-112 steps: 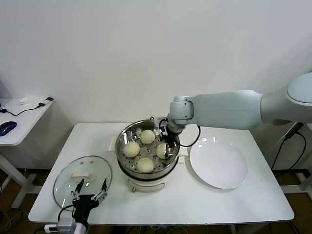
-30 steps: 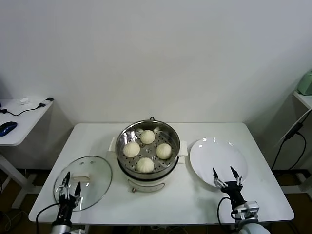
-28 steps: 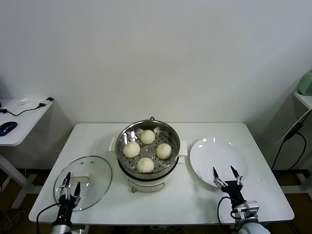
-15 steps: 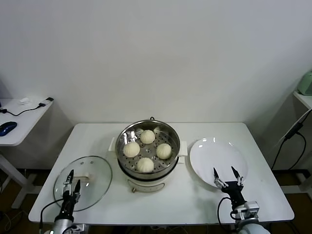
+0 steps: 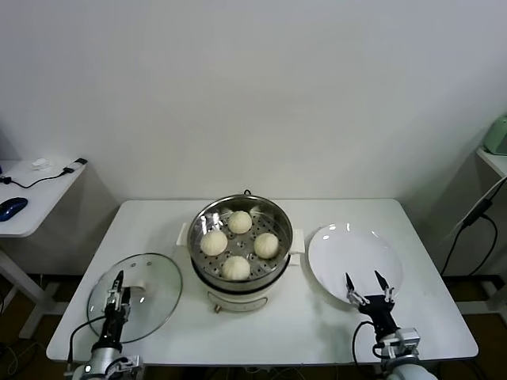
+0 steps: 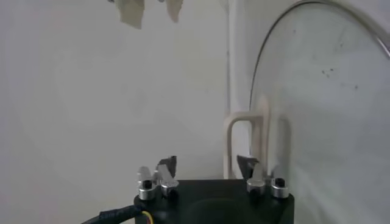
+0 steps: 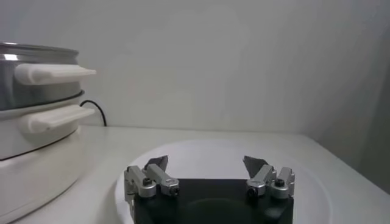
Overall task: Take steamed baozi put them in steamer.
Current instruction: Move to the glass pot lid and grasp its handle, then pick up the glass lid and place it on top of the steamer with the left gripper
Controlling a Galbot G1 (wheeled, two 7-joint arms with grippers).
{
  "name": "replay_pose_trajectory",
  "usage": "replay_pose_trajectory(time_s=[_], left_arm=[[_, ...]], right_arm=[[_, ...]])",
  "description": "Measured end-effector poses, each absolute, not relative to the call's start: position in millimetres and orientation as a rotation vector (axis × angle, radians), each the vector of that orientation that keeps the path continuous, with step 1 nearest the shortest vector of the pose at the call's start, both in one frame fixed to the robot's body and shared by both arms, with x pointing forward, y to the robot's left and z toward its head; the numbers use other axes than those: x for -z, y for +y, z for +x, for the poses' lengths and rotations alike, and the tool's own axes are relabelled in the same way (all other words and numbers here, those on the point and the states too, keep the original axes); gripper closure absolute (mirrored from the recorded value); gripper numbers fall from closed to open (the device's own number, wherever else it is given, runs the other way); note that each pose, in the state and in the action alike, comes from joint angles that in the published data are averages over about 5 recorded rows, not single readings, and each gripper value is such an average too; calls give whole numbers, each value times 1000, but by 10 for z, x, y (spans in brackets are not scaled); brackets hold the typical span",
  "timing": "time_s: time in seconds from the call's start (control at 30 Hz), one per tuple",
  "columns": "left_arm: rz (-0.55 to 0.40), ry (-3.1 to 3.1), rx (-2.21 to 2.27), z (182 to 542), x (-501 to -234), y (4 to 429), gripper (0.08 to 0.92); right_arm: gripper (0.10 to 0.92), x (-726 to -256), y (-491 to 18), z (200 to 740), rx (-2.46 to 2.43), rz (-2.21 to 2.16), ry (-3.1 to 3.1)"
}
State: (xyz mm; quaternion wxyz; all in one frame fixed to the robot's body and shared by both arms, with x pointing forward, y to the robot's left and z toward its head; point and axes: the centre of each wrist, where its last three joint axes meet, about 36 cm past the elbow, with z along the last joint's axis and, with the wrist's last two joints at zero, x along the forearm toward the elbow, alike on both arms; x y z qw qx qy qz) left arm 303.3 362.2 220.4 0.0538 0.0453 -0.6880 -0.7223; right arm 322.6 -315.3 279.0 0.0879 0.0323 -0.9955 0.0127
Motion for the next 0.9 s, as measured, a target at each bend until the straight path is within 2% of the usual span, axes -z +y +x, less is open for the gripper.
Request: replay_pose_trajectory(time_s=[0.5, 0.6, 0.9], left_arm=[[166, -2052, 2190, 3078, -2071, 3582, 791], [185, -2049, 2191, 3076, -2088, 3584, 855], [248, -2070, 2190, 3075, -2363, 3647, 870]], right_arm=[[200, -2789, -3148, 3229, -61, 104, -2958], [200, -2806, -3159, 3231, -63, 102, -2964], [200, -2864, -3203, 3254, -77, 101, -2976]])
